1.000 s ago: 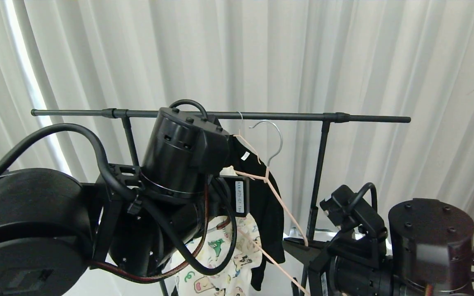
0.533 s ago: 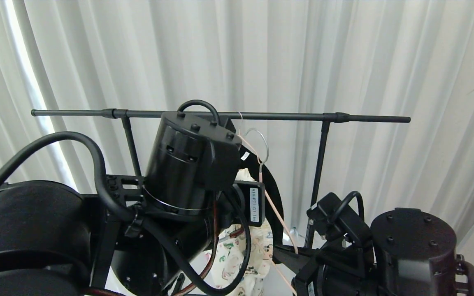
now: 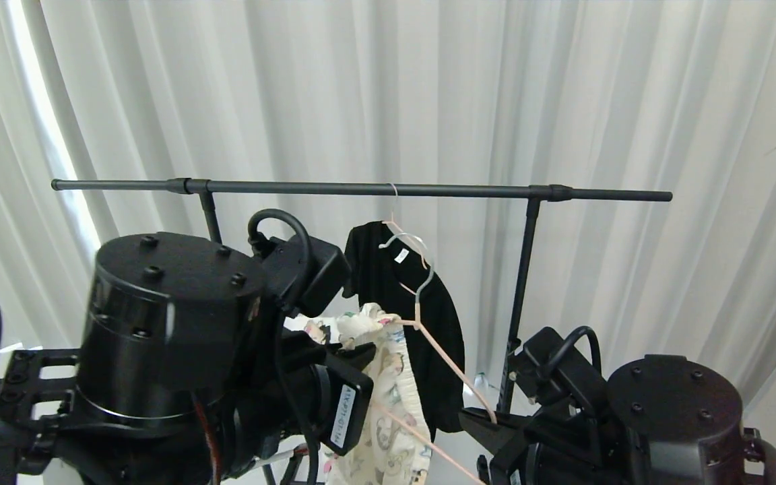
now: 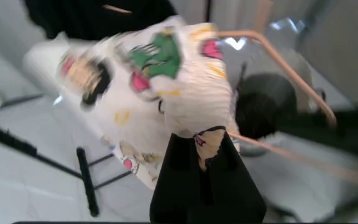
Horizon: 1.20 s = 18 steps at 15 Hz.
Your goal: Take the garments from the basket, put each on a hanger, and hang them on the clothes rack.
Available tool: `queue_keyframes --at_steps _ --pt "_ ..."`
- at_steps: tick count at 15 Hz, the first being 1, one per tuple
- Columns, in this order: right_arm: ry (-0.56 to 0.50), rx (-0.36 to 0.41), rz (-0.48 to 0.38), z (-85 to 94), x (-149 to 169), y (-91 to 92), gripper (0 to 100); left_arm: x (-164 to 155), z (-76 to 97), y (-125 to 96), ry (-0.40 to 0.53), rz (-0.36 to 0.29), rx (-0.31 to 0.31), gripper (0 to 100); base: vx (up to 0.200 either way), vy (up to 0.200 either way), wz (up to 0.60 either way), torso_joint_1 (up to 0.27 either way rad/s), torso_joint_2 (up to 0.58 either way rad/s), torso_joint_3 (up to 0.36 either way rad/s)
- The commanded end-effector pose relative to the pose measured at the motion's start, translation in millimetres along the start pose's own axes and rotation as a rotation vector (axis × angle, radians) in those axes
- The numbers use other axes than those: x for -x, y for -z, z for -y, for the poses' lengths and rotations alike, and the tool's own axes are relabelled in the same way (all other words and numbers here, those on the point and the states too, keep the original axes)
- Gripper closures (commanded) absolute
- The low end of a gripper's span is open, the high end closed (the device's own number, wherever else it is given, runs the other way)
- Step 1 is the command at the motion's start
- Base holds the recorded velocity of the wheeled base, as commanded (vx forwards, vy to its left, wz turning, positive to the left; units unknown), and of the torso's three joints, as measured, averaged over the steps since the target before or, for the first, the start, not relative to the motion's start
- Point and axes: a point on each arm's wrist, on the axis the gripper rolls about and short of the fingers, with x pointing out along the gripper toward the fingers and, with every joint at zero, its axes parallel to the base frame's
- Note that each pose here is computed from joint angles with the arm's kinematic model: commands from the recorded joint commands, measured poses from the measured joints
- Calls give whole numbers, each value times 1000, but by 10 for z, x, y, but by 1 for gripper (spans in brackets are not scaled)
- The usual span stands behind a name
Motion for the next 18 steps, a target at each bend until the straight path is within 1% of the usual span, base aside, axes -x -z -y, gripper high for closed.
queue_keyframes --at_steps 1,2,3,4,5,8,10,11,13,14,15,16,17,18 --pt "-14 6 0 -33 22 9 100 25 -60 -30 -14 41 -2 100 0 0 0 0 0 0" --pt "-17 9 -1 -41 24 12 100 -15 -76 -41 -23 51 -4 100 0 0 0 0 0 0" --pt "-30 15 -5 -80 34 28 100 -122 -139 -77 -53 84 -11 100 0 0 0 0 0 0" --pt "-30 16 -5 -83 35 29 100 -156 -183 -89 -72 97 -23 100 0 0 0 0 0 0" --pt "-30 16 -5 -83 35 29 100 -160 -206 -87 -80 96 -39 100 0 0 0 0 0 0" --pt "-27 17 -9 -75 36 40 100 -156 -229 -85 -84 96 -45 100 0 0 0 0 0 0" --pt "-29 18 -6 -85 24 32 100 -128 -120 -103 3 109 -63 100 0 0 0 0 0 0" --pt "-30 18 -5 -86 24 31 100 -118 -76 -110 38 114 -94 100 0 0 0 0 0 0" --pt "-33 15 5 -90 17 23 100 -119 -39 -127 93 136 -191 100 0 0 0 0 0 0" --pt "-33 15 7 -90 17 22 100 -123 -34 -131 124 147 -225 100 0 0 0 0 0 0" --pt "-30 13 4 -78 21 29 100 -124 -35 -128 132 149 -248 100 0 0 0 0 0 0" --pt "-23 9 7 -58 24 21 100 -122 -44 -126 129 149 -248 100 0 0 0 0 0 0" --pt "-4 0 16 -1 27 -3 100 -97 -80 -137 117 156 -242 100 0 0 0 0 0 0" --pt "4 -7 28 27 30 -29 100 -77 -115 -142 107 161 -236 0 0 0 0 0 0 0"
